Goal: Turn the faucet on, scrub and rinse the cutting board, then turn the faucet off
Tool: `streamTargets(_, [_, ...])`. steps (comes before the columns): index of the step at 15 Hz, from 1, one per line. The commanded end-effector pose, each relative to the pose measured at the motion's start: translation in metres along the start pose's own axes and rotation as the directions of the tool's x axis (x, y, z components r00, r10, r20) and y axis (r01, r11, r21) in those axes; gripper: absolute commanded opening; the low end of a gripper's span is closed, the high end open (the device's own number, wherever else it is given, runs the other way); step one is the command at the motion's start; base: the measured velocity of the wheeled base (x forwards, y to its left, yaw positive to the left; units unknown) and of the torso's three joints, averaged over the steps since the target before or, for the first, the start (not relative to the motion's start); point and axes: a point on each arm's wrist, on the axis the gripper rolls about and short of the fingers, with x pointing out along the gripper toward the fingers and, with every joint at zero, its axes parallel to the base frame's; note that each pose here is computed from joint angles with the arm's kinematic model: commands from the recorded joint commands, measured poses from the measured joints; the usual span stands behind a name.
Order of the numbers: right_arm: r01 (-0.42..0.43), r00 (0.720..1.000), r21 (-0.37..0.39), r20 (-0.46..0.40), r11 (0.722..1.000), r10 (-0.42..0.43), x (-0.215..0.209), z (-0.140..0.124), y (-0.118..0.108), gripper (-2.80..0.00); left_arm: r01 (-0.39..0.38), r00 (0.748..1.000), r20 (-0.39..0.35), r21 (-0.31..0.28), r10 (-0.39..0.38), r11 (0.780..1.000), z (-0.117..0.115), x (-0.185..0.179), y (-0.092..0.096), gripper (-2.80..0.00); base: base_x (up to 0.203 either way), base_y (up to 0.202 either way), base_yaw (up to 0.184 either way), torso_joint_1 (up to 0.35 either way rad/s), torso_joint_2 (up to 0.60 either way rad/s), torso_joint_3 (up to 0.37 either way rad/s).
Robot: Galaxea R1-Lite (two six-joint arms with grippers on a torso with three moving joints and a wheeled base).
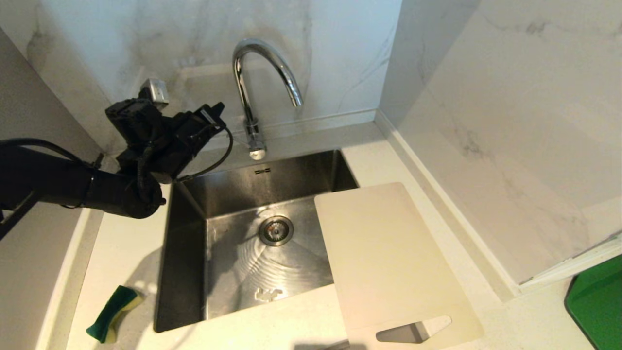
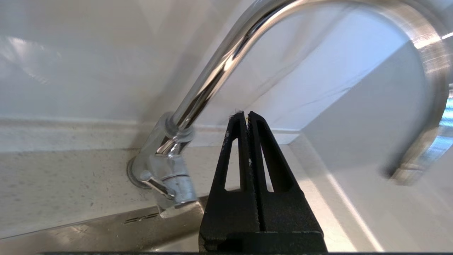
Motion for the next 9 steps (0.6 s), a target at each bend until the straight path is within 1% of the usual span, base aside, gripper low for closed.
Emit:
streamTargets(1, [0.000,1.000,0.000,-0.002,1.000,0.000,0.000,0.000,0.000,-2.80,-0.014,0.998,0.059,0.030,0.012,0.999,0.046,-0.024,-0.006,-2.80,0.000,0.000,0.000,0.000,0.00,0.000])
streamTargets(2, [0.000,1.000,0.000,-0.002,1.000,0.000,0.000,0.000,0.000,-2.80,-0.054,0.997,0.066,0.073,0.049,0.996,0.058,-0.030,0.007,-2.80,0.000,0.000,0.000,0.000,0.00,0.000])
streamTargets(4, [0.000,1.000,0.001,-0.002,1.000,0.000,0.000,0.000,0.000,-2.80,-0.122,0.991,0.075,0.174,0.111,0.977,0.079,-0.045,0.039,-2.80,0.000,0.000,0.000,0.000,0.00,0.000])
streamTargets(6, [0.000,1.000,0.001,-0.002,1.000,0.000,0.000,0.000,0.000,-2.80,-0.164,0.985,0.093,0.242,0.145,0.956,0.106,-0.063,0.064,-2.80,0.000,0.000,0.000,0.000,0.00,0.000])
streamTargets(7, [0.000,1.000,0.001,-0.002,1.000,0.000,0.000,0.000,0.000,-2.80,-0.193,0.980,0.109,0.267,0.169,0.944,0.119,-0.073,0.073,-2.80,0.000,0.000,0.000,0.000,0.00,0.000])
streamTargets(9, [0.000,1.000,0.001,-0.002,1.000,0.000,0.000,0.000,0.000,-2.80,-0.243,0.970,0.108,0.303,0.220,0.922,0.129,-0.096,0.080,-2.80,0.000,0.000,0.000,0.000,0.00,0.000])
